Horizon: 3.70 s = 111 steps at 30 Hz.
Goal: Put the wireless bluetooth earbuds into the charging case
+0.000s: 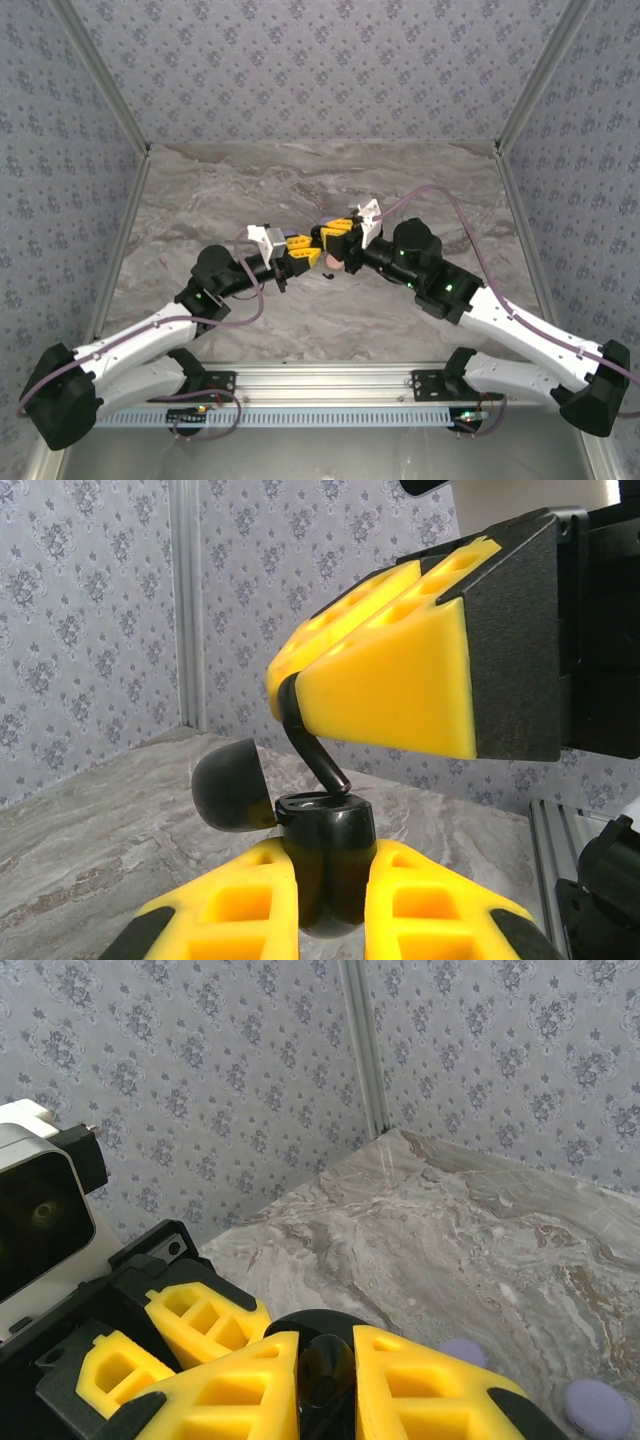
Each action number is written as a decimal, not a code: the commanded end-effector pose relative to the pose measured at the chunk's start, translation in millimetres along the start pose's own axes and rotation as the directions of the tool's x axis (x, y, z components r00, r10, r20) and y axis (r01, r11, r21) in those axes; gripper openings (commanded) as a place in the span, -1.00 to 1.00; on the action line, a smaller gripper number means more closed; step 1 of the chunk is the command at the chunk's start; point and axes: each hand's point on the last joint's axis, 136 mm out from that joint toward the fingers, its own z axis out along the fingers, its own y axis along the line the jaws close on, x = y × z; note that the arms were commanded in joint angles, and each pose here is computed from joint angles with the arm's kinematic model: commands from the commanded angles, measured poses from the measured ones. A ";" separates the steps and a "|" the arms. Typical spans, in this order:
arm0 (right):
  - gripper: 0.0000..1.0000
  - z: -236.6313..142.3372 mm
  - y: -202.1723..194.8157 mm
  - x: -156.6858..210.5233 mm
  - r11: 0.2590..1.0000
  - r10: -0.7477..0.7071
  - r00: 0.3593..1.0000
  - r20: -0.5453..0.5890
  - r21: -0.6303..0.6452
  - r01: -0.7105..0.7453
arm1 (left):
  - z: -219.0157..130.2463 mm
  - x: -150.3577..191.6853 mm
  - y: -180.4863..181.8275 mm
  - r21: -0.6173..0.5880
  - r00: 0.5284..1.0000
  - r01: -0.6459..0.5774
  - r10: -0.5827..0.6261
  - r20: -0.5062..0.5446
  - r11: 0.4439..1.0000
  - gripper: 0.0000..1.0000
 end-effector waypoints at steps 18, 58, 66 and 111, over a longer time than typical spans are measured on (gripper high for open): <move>-0.61 -0.2 10.6 -1.7 0.999 0.005 1.000 -0.007 -0.044 -0.006 | 2.3 -32.8 -0.6 -0.011 0.995 -0.017 0.018 0.096 1.000 -1.00; -0.54 2.3 14.7 20.8 0.996 0.034 0.995 -0.089 -0.080 -0.041 | 6.1 -27.5 5.7 -0.032 0.995 0.010 -0.006 0.098 0.999 -1.00; -0.36 2.6 17.4 8.1 0.994 0.053 0.996 -0.077 -0.093 -0.061 | 7.6 -25.1 7.2 -0.034 0.995 0.013 -0.010 0.095 0.999 -1.00; 0.70 -24.6 8.1 -33.0 0.951 0.270 0.916 -0.297 -0.069 -0.302 | 12.0 -39.5 4.8 -0.002 0.984 0.028 -0.028 0.175 1.000 -1.00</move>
